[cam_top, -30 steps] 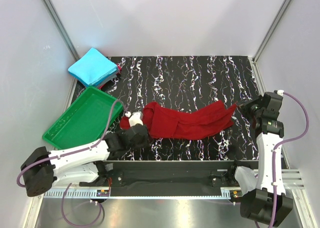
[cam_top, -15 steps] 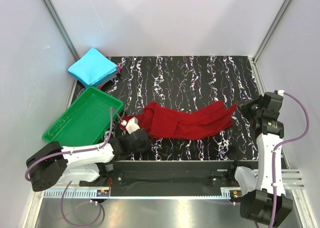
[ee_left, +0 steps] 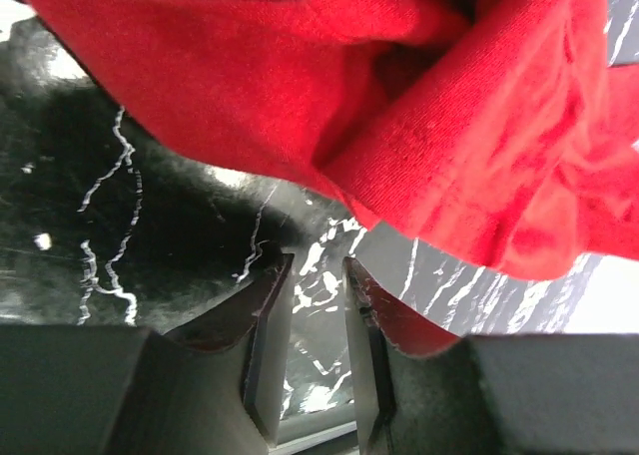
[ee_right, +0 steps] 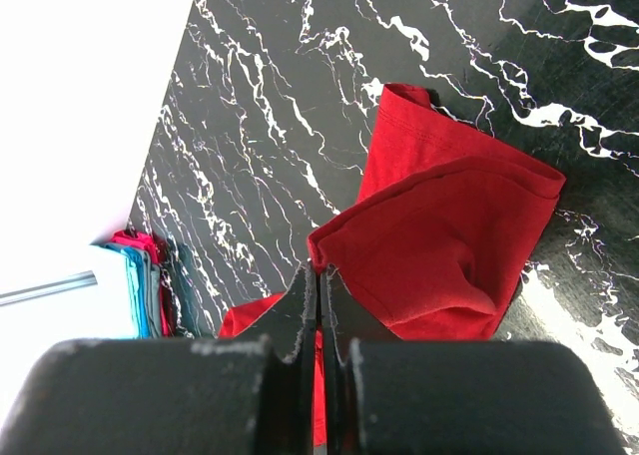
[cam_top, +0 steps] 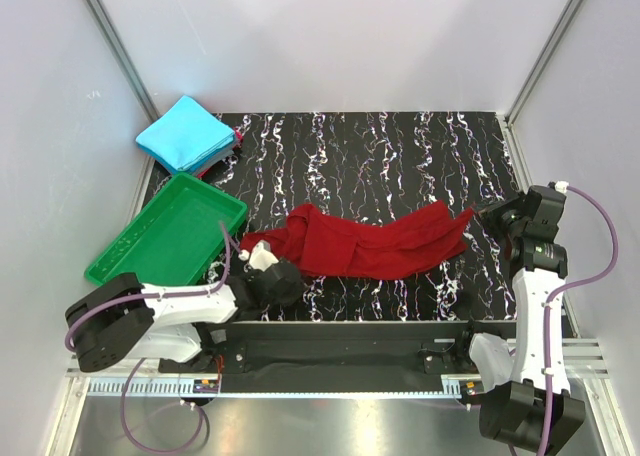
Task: Fold and stack the t-shirts
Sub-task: Flatten the tshirt out
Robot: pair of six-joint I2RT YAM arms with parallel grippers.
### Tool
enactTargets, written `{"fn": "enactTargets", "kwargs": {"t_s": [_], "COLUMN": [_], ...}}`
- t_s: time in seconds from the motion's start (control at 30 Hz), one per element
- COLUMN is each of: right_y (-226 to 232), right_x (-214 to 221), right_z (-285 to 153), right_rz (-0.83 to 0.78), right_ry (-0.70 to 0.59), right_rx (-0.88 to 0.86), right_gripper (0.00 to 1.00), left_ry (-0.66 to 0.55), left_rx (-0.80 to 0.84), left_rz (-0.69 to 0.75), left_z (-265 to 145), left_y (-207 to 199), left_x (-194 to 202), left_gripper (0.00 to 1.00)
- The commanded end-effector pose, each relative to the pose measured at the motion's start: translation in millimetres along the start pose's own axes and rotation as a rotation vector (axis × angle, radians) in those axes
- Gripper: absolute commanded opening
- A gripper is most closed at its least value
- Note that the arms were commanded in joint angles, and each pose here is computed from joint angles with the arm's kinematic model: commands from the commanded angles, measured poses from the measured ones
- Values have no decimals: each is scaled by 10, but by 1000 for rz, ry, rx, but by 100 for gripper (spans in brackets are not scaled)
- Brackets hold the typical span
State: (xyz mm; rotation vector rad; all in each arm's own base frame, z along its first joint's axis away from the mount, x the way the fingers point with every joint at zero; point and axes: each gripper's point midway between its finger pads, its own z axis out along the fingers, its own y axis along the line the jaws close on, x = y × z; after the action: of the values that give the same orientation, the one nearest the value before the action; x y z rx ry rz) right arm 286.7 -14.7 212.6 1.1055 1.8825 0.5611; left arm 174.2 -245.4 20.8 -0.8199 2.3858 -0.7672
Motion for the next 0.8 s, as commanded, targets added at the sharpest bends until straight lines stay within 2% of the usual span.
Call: {"fn": "enactTargets", "kwargs": {"t_s": [0.0,0.2,0.77], "right_y": [74,57,80], "right_x": [-111,-118,-159], "right_z": [-30,-27,-29], "right_rz": [-14,-21,-28], "right_ry": [-52,-58,-69], "right_rx": [-29,-24,-23], "right_gripper": [0,0,0], "left_ry": [-45,-55,-123], "left_rx": [75,137,102], "left_rz": [-88,-67,-44], "left_z": [32,-13,79], "left_y": [-155,-330,-329], "left_x": [-71,-104,-200], "left_gripper": [33,35,34]}}
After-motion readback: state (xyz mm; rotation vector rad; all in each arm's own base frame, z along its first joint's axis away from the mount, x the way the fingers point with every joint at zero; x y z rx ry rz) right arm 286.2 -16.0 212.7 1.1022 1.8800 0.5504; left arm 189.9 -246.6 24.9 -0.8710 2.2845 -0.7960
